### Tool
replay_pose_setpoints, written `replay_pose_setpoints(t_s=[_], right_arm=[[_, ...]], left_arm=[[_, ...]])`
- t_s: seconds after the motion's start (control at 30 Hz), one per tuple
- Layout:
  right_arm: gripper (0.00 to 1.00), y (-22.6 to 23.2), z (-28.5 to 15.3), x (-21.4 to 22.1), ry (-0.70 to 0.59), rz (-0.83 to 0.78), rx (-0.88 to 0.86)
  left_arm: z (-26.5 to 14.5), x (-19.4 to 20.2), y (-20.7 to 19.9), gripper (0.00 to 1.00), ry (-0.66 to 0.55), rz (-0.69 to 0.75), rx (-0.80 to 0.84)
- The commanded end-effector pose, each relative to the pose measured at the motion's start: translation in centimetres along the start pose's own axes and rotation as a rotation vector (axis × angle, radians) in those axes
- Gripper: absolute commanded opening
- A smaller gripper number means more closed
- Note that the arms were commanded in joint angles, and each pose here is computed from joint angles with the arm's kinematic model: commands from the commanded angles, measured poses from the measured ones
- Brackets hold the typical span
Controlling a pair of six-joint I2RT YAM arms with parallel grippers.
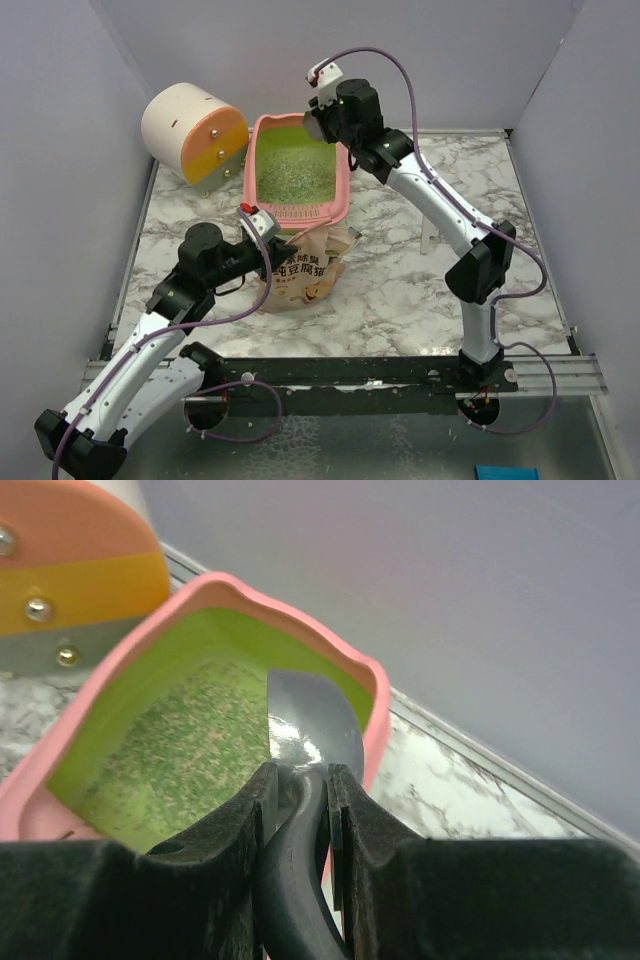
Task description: Fill the litter box with clean litter
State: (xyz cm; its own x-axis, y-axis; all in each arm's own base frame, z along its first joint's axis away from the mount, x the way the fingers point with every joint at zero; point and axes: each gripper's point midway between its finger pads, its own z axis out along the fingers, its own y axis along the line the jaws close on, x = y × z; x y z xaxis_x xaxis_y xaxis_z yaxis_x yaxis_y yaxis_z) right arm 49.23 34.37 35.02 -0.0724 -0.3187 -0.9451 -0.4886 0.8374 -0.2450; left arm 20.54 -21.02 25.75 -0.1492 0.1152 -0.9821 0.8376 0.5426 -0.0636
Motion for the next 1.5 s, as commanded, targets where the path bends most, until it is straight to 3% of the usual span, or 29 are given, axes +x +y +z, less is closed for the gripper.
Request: replay_pose_setpoints(t_s=[0.0, 0.13, 0.53, 0.77, 1.27, 1.47], right_arm=[[0.01, -5.9, -5.6, -4.3, -0.054, 0.039, 0.190], [0.01, -6.3, -9.7, -2.7, 0.055, 0.121, 0.178], [0.01, 0.4, -20.7, 2.7, 0.181, 0.318, -0.207], [0.01, 3.2, -22.6, 6.0, 0.231, 0.354, -0.334], [0.01, 3.0, -26.1, 3.1, 0.151, 0.354, -0.392], [0.01, 3.9, -26.0, 4.8, 0.187, 0.359, -0.421]], left_arm=[[-0.3, -4.0, -0.7, 0.05, -0.141, 0.068, 0.034], [-0.3, -4.5, -0.7, 0.00, -0.145, 0.077, 0.039], [-1.7, -5.4, -0.8, 0.00, -0.126, 0.095, 0.007], [-2.1, -4.7, -1.0, 0.00, -0.130, 0.055, -0.003], [-1.1, -3.6, 0.0, 0.00, -0.091, 0.045, -0.026], [-0.7, -4.4, -0.3, 0.00, -0.117, 0.041, -0.001]])
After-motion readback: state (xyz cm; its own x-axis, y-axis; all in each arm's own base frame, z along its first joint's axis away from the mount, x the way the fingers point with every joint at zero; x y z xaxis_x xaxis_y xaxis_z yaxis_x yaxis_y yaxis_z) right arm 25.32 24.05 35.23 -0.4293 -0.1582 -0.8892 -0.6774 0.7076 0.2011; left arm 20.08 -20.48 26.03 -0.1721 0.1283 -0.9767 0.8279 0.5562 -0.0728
